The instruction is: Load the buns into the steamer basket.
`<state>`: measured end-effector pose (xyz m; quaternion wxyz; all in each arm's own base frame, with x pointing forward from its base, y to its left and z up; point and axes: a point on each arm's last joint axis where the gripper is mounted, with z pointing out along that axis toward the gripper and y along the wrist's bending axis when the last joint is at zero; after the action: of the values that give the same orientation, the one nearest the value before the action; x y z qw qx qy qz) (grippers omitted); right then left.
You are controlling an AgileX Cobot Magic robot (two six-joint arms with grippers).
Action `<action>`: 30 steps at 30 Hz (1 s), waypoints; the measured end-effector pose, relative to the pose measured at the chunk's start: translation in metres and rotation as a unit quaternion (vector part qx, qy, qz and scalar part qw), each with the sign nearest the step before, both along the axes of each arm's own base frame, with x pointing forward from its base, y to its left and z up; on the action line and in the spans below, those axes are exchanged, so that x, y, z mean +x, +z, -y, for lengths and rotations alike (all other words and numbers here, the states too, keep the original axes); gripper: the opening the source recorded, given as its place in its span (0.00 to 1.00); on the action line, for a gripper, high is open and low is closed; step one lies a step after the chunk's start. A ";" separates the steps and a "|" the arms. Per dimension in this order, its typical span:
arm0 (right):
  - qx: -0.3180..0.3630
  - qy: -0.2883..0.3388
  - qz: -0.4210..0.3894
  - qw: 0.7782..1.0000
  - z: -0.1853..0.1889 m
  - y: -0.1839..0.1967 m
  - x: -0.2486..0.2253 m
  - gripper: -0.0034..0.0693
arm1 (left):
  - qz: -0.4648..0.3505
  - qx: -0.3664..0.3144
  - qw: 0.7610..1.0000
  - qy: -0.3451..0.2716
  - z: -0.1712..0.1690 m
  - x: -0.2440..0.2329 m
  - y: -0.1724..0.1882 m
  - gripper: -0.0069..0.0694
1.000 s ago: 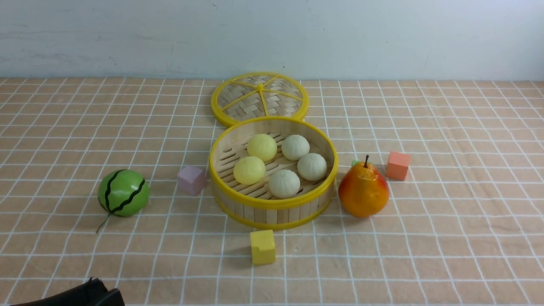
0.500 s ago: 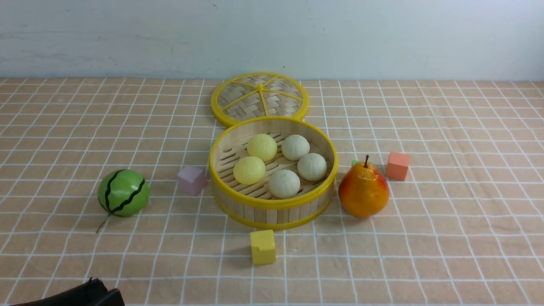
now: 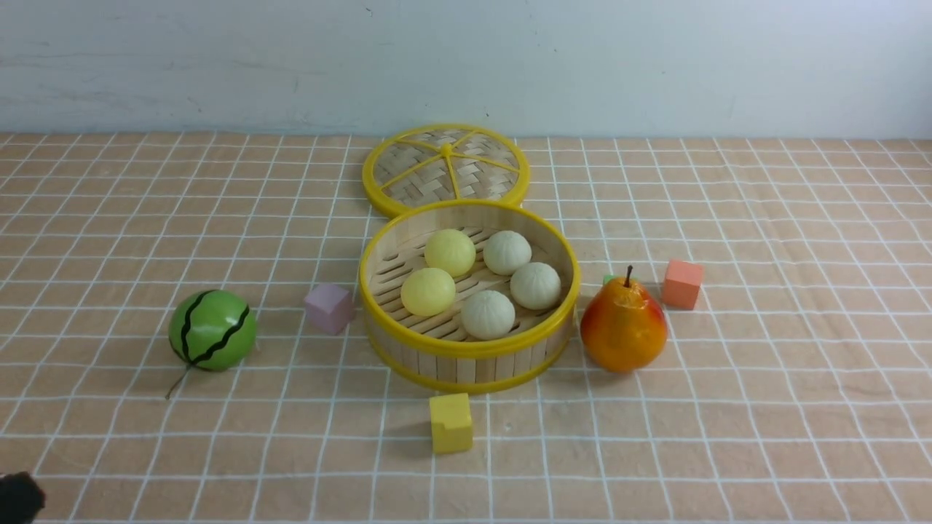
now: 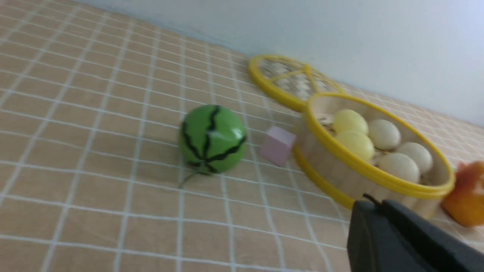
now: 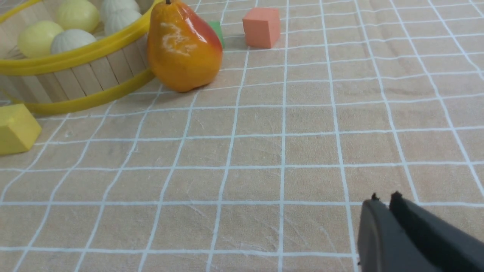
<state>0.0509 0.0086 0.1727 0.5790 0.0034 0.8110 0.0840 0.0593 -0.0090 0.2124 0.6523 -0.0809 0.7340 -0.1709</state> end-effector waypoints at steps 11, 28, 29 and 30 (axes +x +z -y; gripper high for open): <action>0.000 0.000 0.000 1.000 0.000 0.000 0.000 0.12 | -0.110 0.005 0.993 0.036 -0.004 -0.007 -0.043 0.07; 0.000 0.000 0.001 1.000 0.000 0.000 0.000 0.16 | -0.108 0.003 0.993 0.036 -0.004 -0.007 -0.043 0.07; 0.000 0.000 0.001 1.000 0.000 0.000 0.000 0.16 | -0.108 0.003 0.993 0.036 -0.004 -0.007 -0.043 0.07; 0.000 0.000 0.001 1.000 0.000 0.000 0.000 0.16 | -0.108 0.003 0.993 0.036 -0.004 -0.007 -0.043 0.07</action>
<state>0.0510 0.0085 0.1729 0.5797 0.0035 0.8105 0.0841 0.0524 -0.0050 0.1697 0.5748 -0.1229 0.7977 -0.1353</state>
